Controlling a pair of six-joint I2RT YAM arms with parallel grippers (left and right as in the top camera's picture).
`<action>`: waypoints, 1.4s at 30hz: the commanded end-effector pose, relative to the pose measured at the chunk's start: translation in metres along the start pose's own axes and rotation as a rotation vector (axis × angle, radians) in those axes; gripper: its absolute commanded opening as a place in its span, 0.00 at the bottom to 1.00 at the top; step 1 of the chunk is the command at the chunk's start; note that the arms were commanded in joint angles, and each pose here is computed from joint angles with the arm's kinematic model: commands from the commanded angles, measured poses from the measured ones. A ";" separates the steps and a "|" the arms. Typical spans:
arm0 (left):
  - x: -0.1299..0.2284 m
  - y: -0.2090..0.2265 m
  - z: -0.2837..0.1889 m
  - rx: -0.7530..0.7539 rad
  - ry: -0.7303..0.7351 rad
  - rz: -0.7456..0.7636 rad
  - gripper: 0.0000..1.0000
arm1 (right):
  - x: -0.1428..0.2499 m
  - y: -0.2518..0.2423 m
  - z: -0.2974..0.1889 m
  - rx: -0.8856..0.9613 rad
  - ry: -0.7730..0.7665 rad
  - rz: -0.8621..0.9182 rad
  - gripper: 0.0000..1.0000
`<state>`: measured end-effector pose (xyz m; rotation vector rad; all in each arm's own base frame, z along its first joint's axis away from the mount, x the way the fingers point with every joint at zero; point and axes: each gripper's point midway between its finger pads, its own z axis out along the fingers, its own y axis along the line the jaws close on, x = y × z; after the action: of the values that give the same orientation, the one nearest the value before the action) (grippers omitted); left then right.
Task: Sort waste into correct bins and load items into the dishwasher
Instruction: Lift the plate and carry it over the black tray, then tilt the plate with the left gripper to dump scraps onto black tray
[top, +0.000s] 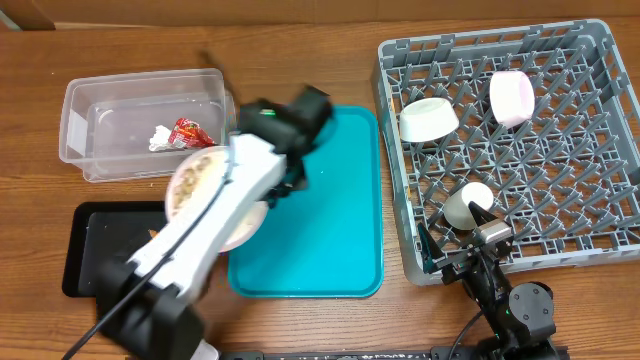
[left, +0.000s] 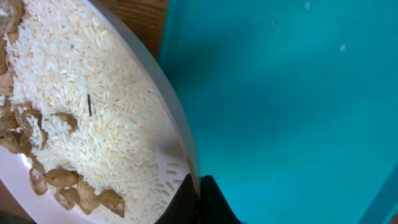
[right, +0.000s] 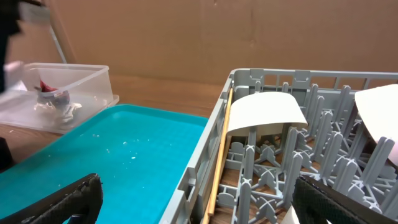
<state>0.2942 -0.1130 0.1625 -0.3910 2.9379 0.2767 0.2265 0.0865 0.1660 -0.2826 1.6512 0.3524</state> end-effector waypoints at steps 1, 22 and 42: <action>0.004 0.019 0.000 0.064 0.025 -0.019 0.04 | -0.002 0.000 -0.001 -0.002 -0.014 0.002 1.00; -0.006 0.101 0.045 0.499 -0.005 -0.357 0.04 | -0.002 0.000 -0.001 -0.002 -0.015 0.002 1.00; -0.005 0.142 0.009 1.102 -0.263 -0.422 0.04 | -0.002 0.000 -0.001 -0.002 -0.014 0.002 1.00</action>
<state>0.2632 0.0351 0.1540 -0.8319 2.3505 -0.9953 0.2264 0.0865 0.1658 -0.2829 1.6516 0.3527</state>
